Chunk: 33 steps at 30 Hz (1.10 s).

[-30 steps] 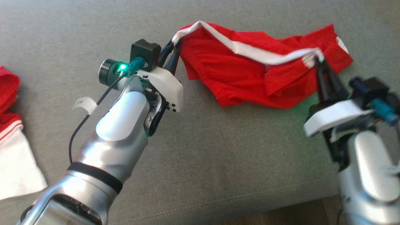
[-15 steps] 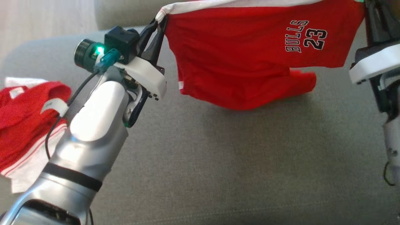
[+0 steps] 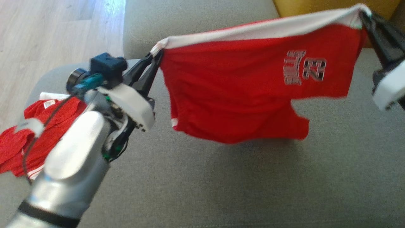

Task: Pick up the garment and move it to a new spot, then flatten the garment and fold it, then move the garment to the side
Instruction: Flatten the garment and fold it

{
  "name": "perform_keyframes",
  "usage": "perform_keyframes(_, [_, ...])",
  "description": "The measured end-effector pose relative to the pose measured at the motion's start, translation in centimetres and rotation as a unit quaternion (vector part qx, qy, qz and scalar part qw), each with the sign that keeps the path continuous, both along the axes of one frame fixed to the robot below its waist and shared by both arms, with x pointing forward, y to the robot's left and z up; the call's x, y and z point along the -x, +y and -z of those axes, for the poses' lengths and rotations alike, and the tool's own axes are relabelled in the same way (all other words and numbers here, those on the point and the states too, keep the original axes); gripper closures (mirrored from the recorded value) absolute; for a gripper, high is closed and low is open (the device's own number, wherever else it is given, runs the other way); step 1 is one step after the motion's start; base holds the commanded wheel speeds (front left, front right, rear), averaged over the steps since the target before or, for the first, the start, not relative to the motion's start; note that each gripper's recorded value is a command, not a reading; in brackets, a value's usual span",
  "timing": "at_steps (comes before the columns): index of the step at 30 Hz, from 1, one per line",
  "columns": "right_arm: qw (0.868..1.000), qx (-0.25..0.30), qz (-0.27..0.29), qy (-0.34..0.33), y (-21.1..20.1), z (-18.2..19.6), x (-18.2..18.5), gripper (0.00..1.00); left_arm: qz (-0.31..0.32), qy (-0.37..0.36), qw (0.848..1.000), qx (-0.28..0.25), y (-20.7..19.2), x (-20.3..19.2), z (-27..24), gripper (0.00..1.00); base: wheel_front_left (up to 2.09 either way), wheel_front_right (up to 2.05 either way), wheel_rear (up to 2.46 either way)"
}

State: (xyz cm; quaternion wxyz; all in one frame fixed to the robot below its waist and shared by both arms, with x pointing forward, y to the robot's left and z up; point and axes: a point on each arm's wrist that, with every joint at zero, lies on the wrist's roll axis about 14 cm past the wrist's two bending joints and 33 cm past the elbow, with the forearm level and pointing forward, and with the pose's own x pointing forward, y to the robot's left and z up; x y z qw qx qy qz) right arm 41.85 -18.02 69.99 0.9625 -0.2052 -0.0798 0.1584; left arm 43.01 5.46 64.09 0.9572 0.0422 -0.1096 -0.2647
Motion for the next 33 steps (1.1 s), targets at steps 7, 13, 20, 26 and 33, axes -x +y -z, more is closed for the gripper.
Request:
perform_keyframes(7, [0.996,-0.002,-0.012,0.089,-0.2,1.5,1.4,1.00,0.023,0.052,0.998,-0.014,1.2,1.3,-0.7,1.00,0.00,0.00,0.00])
perform_keyframes(13, [0.995,-0.001,-0.018,0.094,0.1,-0.1,-2.0,1.00,0.026,0.088,0.995,-0.049,1.4,-2.0,0.0,1.00,0.00,0.00,0.00])
perform_keyframes(20, [1.000,-0.009,-0.014,0.002,1.5,-5.1,-12.4,1.00,-0.011,0.008,0.997,-0.082,1.6,-12.7,-4.3,1.00,0.00,0.00,0.00])
perform_keyframes(26, [0.992,-0.012,0.011,-0.123,1.1,-7.7,-20.2,1.00,-0.048,-0.075,0.994,-0.066,1.5,-20.3,-5.6,1.00,0.00,0.00,0.00])
perform_keyframes(33, [0.992,-0.052,0.015,-0.114,1.5,-1.4,-25.2,1.00,-0.064,-0.112,0.990,-0.054,1.5,-24.1,-2.9,1.00,0.00,0.00,0.00])
